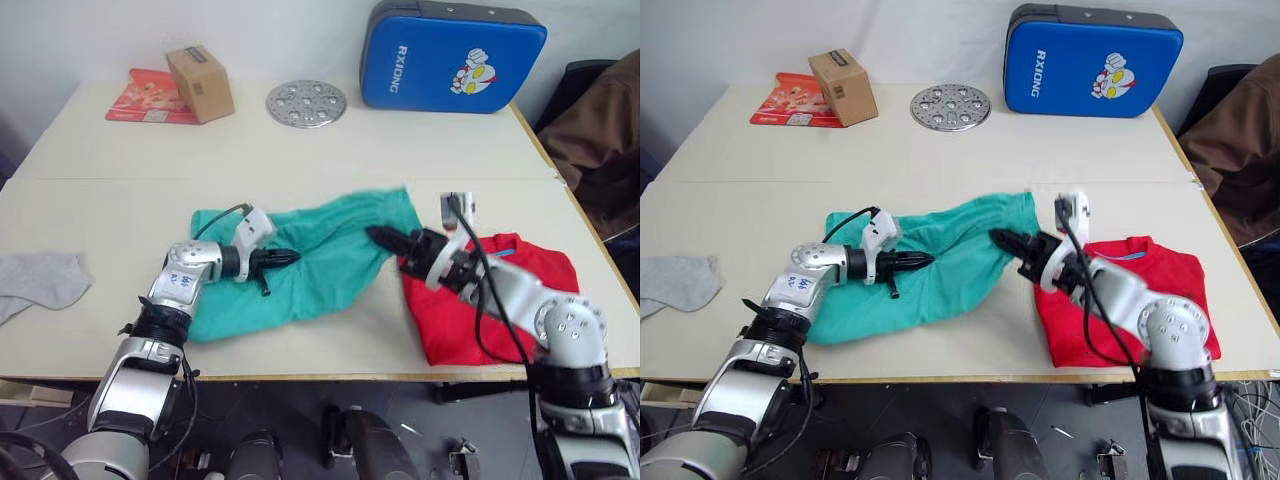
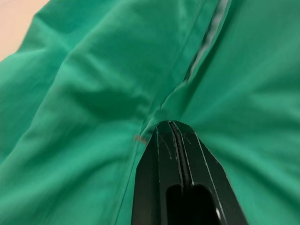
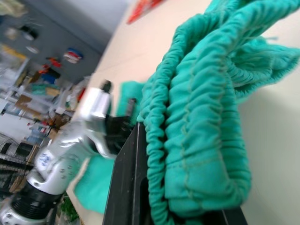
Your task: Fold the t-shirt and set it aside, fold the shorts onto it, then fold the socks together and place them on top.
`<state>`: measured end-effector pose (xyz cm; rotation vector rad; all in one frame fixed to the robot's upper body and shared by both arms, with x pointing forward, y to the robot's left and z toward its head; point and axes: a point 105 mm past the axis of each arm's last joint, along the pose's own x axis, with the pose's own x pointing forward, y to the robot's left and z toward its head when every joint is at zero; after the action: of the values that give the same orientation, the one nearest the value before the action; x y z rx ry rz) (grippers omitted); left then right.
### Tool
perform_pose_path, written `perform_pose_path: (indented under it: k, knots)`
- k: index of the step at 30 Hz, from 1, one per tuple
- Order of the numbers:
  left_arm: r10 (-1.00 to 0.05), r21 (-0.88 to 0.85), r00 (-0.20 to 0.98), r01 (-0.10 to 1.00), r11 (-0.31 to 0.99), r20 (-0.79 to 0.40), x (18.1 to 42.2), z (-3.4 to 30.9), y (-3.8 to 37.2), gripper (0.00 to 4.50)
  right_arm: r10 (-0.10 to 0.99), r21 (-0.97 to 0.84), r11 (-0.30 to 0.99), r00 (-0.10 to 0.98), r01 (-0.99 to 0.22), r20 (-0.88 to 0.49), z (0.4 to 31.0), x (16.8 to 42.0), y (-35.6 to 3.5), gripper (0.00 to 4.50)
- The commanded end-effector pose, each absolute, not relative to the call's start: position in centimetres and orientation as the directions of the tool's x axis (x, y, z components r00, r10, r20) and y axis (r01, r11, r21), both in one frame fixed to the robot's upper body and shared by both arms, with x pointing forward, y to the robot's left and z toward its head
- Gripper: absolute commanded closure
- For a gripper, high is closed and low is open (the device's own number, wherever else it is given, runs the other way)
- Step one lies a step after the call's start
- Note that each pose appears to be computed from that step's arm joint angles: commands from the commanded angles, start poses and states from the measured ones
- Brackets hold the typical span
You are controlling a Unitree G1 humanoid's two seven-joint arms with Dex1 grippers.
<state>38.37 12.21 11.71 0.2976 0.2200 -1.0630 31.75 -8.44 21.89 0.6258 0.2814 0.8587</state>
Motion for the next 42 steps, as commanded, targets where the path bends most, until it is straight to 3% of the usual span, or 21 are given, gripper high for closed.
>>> perform_pose_path:
  k: [1, 5, 12, 17, 21, 25, 30, 35, 38, 42]
  knots:
    - [-0.813, 0.148, 0.512, 0.859, 0.49, -0.278, 38.4, 13.1, 13.3, 4.5, 0.848, 0.555, 0.424, 0.528, -0.715, 0.033, 23.1, 31.4, -6.2, 4.49]
    - [-0.837, 0.147, 0.516, 0.856, 0.495, -0.185, 36.7, 17.0, 15.1, 3.69, 0.877, 0.53, 0.404, 0.48, -0.746, 0.008, 23.2, 32.5, -3.4, 4.5]
    - [-0.749, 0.122, 0.652, 0.758, 0.641, -0.117, 32.9, 21.1, 21.8, 1.43, 0.958, 0.477, 0.222, 0.281, -0.85, 0.055, 25.2, 31.3, 1.5, 4.5]
    - [-0.582, 0.176, 0.801, 0.598, 0.782, -0.138, 32.2, 20.7, 26.3, 1.43, 0.994, 0.399, 0.108, 0.108, -0.91, -0.022, 24.0, 29.7, 5.5, 4.5]
    - [-0.51, 0.202, 0.849, 0.528, 0.825, -0.137, 32.2, 20.6, 27.6, 1.38, 0.974, 0.274, 0.144, 0.088, -0.951, -0.207, 19.1, 30.0, 8.4, 3.19]
    - [-0.479, 0.214, 0.867, 0.497, 0.841, -0.135, 32.0, 20.7, 28.3, 1.38, 0.989, 0.228, 0.052, 0.02, -0.972, -0.144, 19.8, 29.3, 9.8, 1.82]
    - [-0.432, 0.226, 0.895, 0.447, 0.866, -0.114, 32.2, 21.8, 29.9, 1.38, 0.997, 0.229, -0.064, -0.074, -0.971, -0.036, 22.4, 28.0, 9.2, 1.82]
    - [-0.503, 0.228, 0.862, 0.504, 0.833, -0.065, 33.0, 23.9, 28.2, 1.38, 0.999, 0.248, -0.028, -0.034, -0.968, -0.019, 22.6, 28.7, 6.7, 1.82]
    - [-0.565, 0.216, 0.824, 0.561, 0.799, -0.049, 33.5, 24.3, 26.3, 1.38, 0.997, 0.237, 0.042, 0.024, -0.971, -0.078, 20.7, 29.3, 6.5, 2.43]
    - [-0.689, 0.229, 0.706, 0.707, 0.669, -0.164, 33.6, 21.7, 22.3, 2.27, 0.975, 0.152, 0.14, 0.109, -0.978, -0.195, 17.0, 30.2, 7.2, 3.83]
